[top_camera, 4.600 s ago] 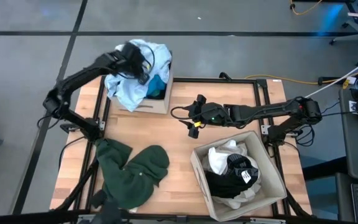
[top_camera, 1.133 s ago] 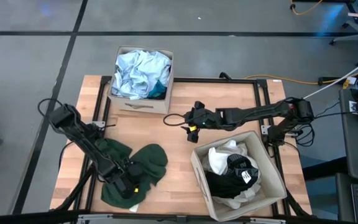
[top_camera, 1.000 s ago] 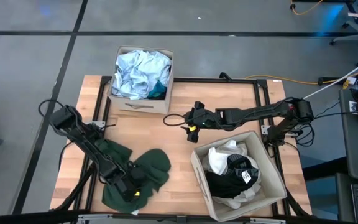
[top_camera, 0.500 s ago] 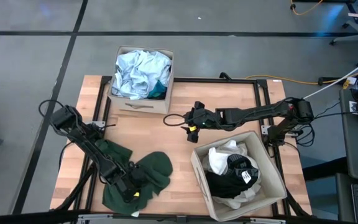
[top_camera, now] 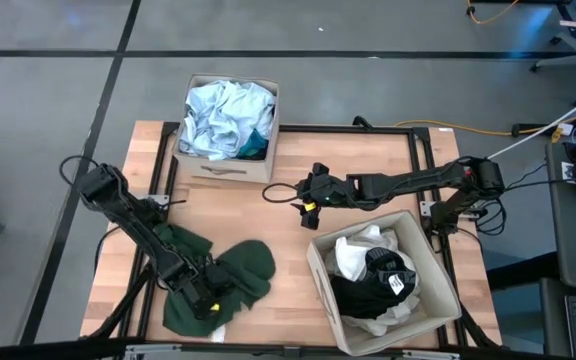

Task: Sort clothes
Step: Put the dark green polo into the top white laundry bin

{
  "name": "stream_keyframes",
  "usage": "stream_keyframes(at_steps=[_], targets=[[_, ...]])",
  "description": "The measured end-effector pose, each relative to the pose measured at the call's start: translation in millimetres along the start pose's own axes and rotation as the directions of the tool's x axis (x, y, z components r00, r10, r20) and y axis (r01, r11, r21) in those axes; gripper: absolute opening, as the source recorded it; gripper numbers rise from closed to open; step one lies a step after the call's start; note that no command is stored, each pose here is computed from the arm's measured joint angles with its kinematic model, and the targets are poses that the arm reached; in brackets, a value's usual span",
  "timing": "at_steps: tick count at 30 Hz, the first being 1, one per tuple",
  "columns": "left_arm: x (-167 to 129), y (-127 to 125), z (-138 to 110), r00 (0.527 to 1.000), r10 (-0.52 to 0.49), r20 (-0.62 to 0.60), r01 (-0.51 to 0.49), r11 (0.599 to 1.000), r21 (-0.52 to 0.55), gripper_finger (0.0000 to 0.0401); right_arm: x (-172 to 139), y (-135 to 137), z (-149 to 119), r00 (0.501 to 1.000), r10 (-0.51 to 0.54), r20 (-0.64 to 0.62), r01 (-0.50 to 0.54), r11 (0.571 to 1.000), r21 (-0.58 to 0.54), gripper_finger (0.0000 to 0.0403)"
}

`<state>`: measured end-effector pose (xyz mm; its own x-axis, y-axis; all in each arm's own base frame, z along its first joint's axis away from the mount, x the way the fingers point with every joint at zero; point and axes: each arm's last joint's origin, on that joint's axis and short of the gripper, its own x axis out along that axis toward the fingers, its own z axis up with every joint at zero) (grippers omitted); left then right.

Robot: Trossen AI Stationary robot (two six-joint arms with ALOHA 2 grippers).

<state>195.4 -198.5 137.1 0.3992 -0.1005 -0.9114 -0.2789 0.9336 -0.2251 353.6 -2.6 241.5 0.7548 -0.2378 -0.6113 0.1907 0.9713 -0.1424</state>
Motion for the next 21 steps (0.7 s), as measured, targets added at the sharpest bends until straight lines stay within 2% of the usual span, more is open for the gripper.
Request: stream_keyframes(at_steps=[4, 8, 13, 17, 21], targets=[[-38.3, 1.8, 11.9, 0.994, -0.012, 0.113, 0.011, 1.000, 0.003, 0.0007, -0.1, 0.3, 0.0, 1.000, 0.001, 0.000, -0.001, 1.000, 0.000, 0.0269], [-77.3, 11.6, 18.8, 0.980, 0.073, 0.185, -0.080, 0.996, 0.032, 0.0006, 0.0, 0.3, 0.1, 1.000, 0.001, 0.001, -0.001, 1.000, 0.007, 0.0269], [-126.2, 21.7, 30.4, 0.943, 0.085, 0.323, -0.107, 0.993, 0.052, 0.0005, 3.0, 1.3, -1.6, 1.000, 0.008, -0.006, -0.008, 1.000, 0.007, 0.0269], [-168.5, 26.6, 43.0, 0.862, 0.039, 0.505, -0.102, 0.990, 0.098, 0.0004, 5.4, 1.8, -2.6, 1.000, 0.008, -0.011, -0.008, 1.000, 0.006, 0.0269], [-205.7, 34.9, 52.2, 0.766, 0.035, 0.642, -0.167, 0.975, 0.145, 0.0004, 6.6, 2.1, -3.1, 1.000, 0.008, -0.012, -0.008, 1.000, 0.007, 0.0269]])
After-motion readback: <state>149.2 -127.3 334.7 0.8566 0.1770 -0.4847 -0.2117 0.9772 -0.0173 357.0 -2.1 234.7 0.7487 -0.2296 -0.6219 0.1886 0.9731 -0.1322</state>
